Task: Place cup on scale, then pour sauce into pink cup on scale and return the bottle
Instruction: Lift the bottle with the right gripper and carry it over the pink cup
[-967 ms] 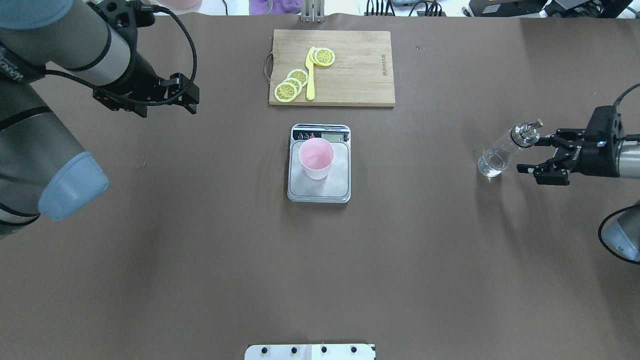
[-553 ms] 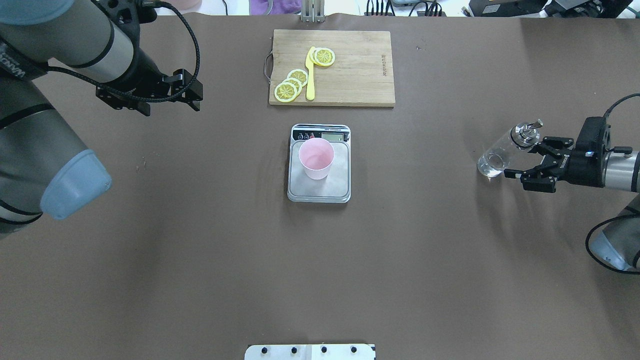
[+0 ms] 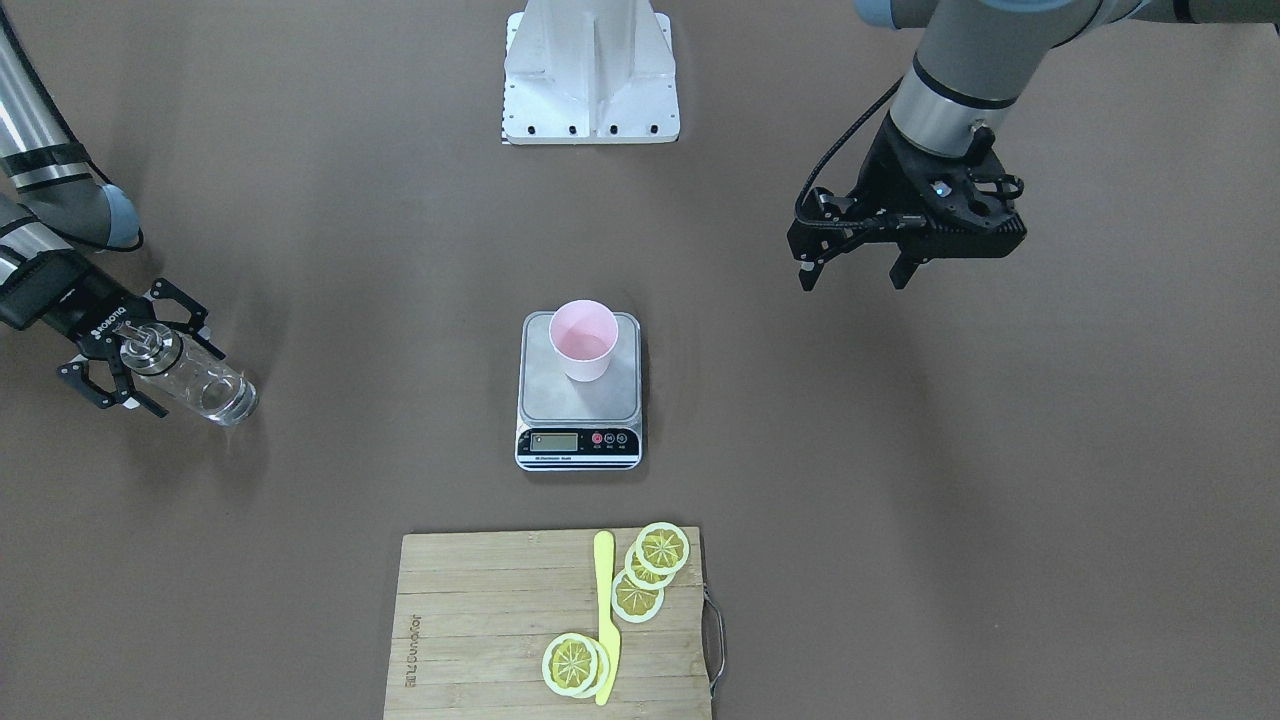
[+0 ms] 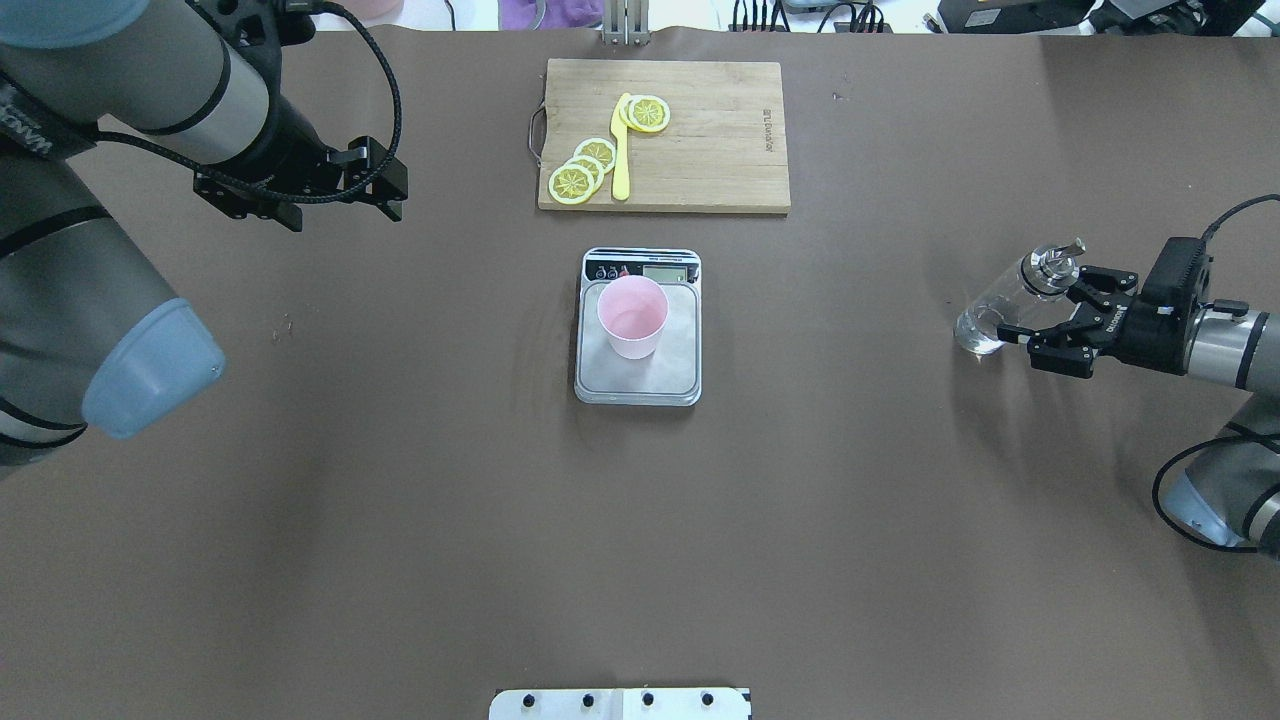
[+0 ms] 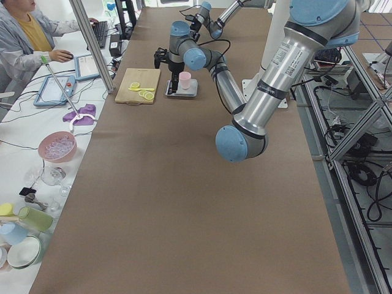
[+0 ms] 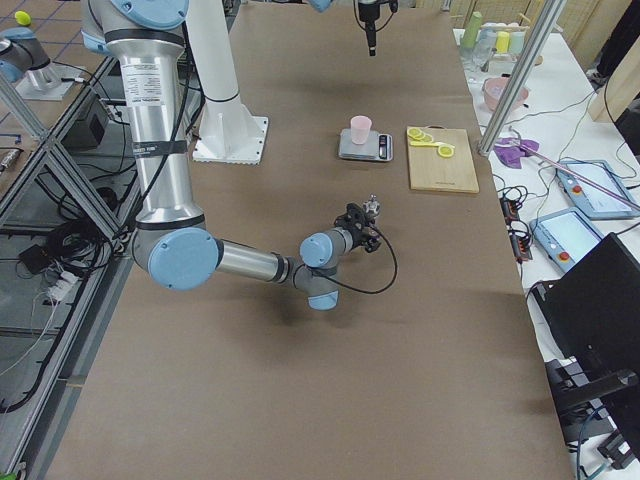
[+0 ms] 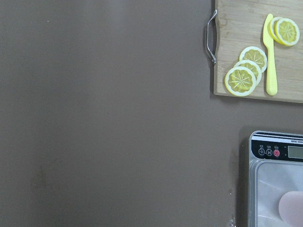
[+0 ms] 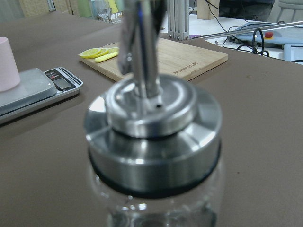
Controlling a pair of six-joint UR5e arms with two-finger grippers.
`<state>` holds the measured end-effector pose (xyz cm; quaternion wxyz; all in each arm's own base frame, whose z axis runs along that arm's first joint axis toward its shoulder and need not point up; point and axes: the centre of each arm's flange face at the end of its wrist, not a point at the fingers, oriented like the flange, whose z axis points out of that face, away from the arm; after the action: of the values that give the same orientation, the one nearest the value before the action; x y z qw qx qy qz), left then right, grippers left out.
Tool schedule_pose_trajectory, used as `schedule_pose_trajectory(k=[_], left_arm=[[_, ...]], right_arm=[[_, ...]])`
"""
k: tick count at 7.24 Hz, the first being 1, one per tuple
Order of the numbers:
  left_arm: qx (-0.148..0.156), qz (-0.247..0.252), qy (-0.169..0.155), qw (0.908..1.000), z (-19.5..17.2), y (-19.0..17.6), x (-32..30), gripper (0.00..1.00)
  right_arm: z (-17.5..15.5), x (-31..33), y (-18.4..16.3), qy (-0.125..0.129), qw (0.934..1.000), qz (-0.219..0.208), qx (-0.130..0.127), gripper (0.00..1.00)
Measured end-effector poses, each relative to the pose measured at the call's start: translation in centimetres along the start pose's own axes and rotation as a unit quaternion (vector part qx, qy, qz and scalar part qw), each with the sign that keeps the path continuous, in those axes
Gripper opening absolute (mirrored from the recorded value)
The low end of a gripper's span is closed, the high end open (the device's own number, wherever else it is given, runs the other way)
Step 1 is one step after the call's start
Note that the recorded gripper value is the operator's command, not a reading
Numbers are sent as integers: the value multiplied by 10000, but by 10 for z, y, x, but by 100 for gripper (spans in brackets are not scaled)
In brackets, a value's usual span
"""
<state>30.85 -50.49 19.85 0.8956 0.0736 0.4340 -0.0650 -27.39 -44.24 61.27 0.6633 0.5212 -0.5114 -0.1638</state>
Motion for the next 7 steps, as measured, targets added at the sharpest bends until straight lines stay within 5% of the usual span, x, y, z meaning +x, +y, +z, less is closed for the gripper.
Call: schedule_pose_trajectory(k=[2, 3, 5, 7], left_arm=[[7, -3, 2, 10000, -1, -1, 0, 97], [9, -6, 1, 10000, -1, -1, -1, 97], [10, -10, -3, 10000, -1, -1, -1, 97], [11, -12, -7, 10000, -1, -1, -2, 97]], right_arm=[[12, -14, 7, 40, 9999, -13, 107, 83], [14, -18, 8, 29, 9999, -23, 118, 72], [17, -20, 7, 12, 9999, -28, 137, 26], [19, -22, 5, -3, 9999, -16, 162, 0]])
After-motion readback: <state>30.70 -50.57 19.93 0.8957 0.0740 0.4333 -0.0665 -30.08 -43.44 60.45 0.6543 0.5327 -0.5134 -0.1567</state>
